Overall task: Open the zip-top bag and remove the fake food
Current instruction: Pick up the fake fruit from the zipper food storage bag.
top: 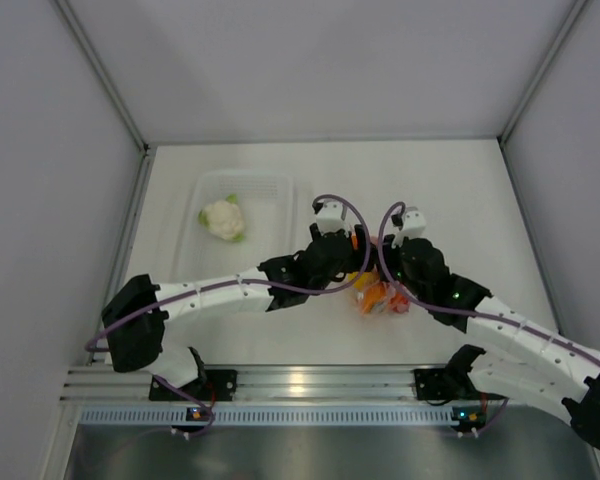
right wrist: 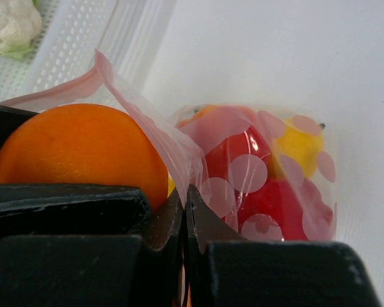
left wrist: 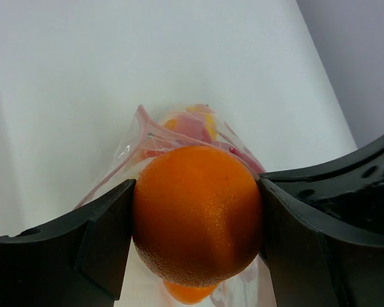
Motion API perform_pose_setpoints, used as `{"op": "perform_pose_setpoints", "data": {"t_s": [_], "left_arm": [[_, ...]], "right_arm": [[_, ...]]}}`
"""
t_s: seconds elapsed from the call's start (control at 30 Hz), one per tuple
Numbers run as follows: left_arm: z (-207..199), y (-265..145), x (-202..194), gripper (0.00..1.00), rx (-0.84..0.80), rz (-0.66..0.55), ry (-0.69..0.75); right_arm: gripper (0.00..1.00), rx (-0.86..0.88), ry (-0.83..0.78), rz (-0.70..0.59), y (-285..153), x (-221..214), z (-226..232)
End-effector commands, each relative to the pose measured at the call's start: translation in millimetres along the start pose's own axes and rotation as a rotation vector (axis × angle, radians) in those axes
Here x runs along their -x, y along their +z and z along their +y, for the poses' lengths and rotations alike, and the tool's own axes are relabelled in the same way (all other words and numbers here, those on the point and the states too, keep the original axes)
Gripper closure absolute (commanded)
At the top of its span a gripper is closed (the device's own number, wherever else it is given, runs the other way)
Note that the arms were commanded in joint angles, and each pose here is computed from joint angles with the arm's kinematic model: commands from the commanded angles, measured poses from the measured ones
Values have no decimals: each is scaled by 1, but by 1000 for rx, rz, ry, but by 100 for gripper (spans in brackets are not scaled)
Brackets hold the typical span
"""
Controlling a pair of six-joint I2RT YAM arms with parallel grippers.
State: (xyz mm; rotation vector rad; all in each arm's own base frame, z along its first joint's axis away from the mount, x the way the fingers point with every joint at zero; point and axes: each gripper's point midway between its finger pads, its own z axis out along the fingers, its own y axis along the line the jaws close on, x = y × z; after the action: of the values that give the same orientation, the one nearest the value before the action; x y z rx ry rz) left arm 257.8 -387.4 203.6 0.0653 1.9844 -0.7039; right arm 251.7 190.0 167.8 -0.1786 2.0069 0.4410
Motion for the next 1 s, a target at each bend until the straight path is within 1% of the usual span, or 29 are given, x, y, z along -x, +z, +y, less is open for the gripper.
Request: {"op": "perform_pose_setpoints", "data": {"t_s": [0.0,0.03,0.13,0.23,0.27,0.33,0.43,0.57,0.7,0.77,0.8,0.83,0.87,0.93,0.97], "left_arm": [[-39,-10,34,100,-128,-44,-132],[-44,-16,35,100,-160,-30,-145],[-48,-27,37,100,-200,-13,-177],[-49,-37,34,100,-235,11,-186],[-51,-46,41,100,-255,1,-198],[-50,-53,40,100,-280,16,-204],[-52,-72,60,100,-340,-12,-225],[-32,-81,81,100,-288,-94,-202],[19,-80,98,100,-74,-165,-135],[57,-74,105,100,65,-180,-100],[69,-72,106,100,99,-180,-96],[79,-67,103,100,111,-154,-92],[108,-59,108,100,174,-161,-113],[137,-46,106,100,221,-130,-137],[163,-41,112,100,268,-127,-159]], "right_arm": [[100,-60,6,-45,6,3,-7],[100,-104,6,-52,7,3,-15],[100,-165,17,-52,10,-1,-25],[100,-171,22,-38,15,-4,-24],[100,-171,23,-38,17,-3,-23],[100,-182,16,-20,22,-7,-24],[100,-189,24,-13,26,-8,-23],[100,-183,53,-35,26,0,-20],[100,-194,59,-51,21,8,-21],[100,-195,59,-59,17,13,-22],[100,-194,58,-57,15,14,-22],[100,-191,63,-68,12,17,-22],[100,-190,65,-71,10,19,-22],[100,-187,70,-80,5,22,-22],[100,-184,70,-82,3,24,-22]]}}
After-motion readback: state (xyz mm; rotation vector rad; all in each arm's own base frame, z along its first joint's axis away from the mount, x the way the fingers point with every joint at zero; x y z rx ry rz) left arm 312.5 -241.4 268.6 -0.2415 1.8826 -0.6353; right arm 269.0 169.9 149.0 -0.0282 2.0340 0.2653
